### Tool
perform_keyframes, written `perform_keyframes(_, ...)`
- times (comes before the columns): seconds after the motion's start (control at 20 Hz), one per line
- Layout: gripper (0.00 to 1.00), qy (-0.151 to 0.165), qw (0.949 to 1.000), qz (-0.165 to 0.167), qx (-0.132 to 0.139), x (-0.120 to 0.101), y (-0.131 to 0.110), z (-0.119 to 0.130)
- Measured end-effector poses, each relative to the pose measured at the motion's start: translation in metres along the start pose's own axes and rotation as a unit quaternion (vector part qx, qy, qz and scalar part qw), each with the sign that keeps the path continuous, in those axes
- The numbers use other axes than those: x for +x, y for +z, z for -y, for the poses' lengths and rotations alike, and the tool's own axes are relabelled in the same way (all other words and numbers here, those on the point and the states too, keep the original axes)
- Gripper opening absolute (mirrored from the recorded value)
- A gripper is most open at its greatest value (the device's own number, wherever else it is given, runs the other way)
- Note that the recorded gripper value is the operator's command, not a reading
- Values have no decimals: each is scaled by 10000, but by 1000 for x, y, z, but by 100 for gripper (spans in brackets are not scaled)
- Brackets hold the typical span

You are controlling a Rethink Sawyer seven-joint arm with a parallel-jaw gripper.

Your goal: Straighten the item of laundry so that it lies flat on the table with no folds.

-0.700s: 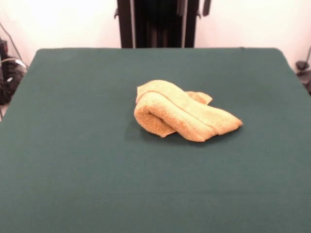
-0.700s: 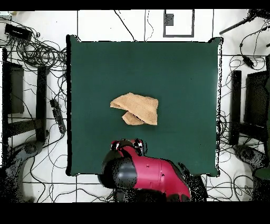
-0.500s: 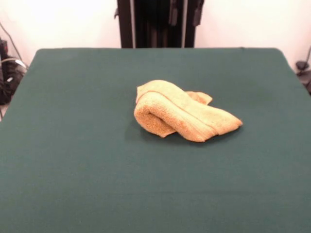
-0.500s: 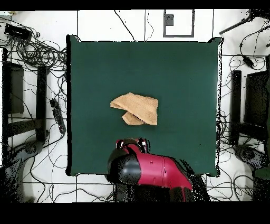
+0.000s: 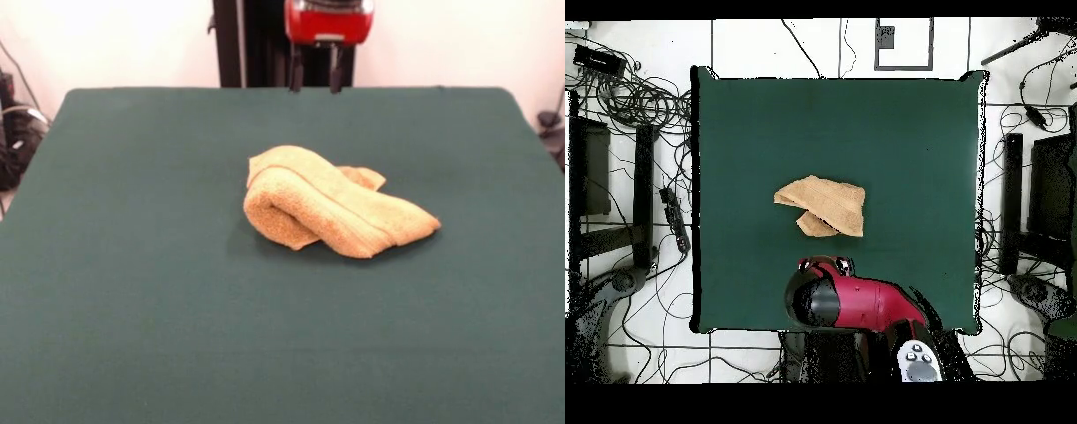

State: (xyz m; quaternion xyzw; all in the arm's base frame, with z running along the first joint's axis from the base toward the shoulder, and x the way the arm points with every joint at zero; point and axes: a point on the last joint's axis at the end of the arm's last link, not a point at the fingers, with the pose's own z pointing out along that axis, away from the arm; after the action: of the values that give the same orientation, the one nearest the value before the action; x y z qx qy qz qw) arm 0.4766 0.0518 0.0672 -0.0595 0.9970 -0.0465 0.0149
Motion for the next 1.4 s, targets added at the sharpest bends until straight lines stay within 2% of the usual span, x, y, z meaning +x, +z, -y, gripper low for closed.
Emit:
perform_keyframes(0.35,100,-391,9986,-25,351,-2,35,-12)
perform_keyframes(0.6,100,-829,9940,-47,714,-6,58,-27)
perform_keyframes(0.85,100,-1124,9889,-57,968,-12,73,-34)
perform_keyframes(1.25,100,-1346,9811,-56,1392,-26,93,-18)
perform_keyframes(1.4,100,-1443,9764,-38,1608,-32,95,-9)
